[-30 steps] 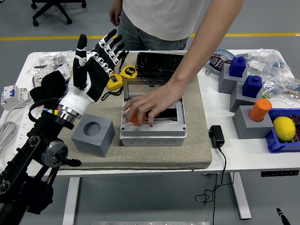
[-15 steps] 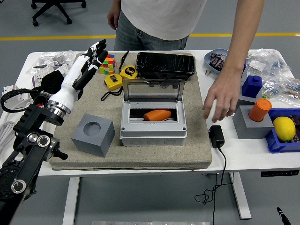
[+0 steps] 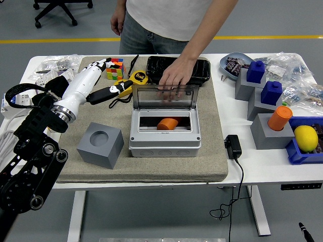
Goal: Fetch the battery,place it into the box,close the lid of the box
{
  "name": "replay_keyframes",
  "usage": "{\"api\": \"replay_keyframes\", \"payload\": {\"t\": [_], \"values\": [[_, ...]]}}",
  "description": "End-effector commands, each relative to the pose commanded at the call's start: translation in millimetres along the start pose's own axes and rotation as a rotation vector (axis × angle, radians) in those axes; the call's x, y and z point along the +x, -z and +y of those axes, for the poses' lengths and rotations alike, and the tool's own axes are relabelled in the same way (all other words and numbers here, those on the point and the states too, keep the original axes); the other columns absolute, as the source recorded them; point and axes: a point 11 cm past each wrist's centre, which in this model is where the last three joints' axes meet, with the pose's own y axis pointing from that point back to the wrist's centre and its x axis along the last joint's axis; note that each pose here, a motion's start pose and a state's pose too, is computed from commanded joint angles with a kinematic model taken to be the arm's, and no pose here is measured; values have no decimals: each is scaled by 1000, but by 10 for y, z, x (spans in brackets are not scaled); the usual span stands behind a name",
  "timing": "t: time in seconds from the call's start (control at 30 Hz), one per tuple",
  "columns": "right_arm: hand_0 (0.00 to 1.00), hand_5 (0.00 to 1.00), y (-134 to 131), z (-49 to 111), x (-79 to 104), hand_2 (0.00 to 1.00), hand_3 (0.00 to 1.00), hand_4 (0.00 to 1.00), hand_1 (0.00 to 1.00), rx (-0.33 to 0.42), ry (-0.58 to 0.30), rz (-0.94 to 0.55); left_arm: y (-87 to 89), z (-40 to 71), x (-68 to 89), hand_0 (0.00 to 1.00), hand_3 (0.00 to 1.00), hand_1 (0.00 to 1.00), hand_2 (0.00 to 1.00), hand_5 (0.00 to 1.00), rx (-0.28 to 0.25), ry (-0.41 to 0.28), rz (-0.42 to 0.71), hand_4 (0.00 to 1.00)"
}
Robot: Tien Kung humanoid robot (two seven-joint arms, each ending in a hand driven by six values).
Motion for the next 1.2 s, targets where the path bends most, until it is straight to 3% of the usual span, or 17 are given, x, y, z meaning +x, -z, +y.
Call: {"api": "replay_keyframes", "payload": {"t": [0.17, 0.5, 0.83, 1.2], "values": [[852, 998, -4, 0, -4, 750, 777, 998, 765, -2, 1, 2, -146, -12, -69, 998, 679, 998, 985, 998, -36, 16, -65, 998], [852, 998, 10, -1, 10, 750, 776, 998, 764, 0, -2, 6, -415, -99, -195, 998, 693, 998, 981, 998, -94, 47, -75, 998], [852, 998, 9, -1, 8, 750, 776, 998, 764, 1, -1, 11, -474, -154, -302, 998, 695, 998, 980, 998, -119, 50, -117, 998], [851, 998, 17, -1, 9, 750, 776, 998, 764, 1, -1, 9, -433, -189, -398, 998, 714, 998, 976, 998, -102, 84, -133, 998]]}}
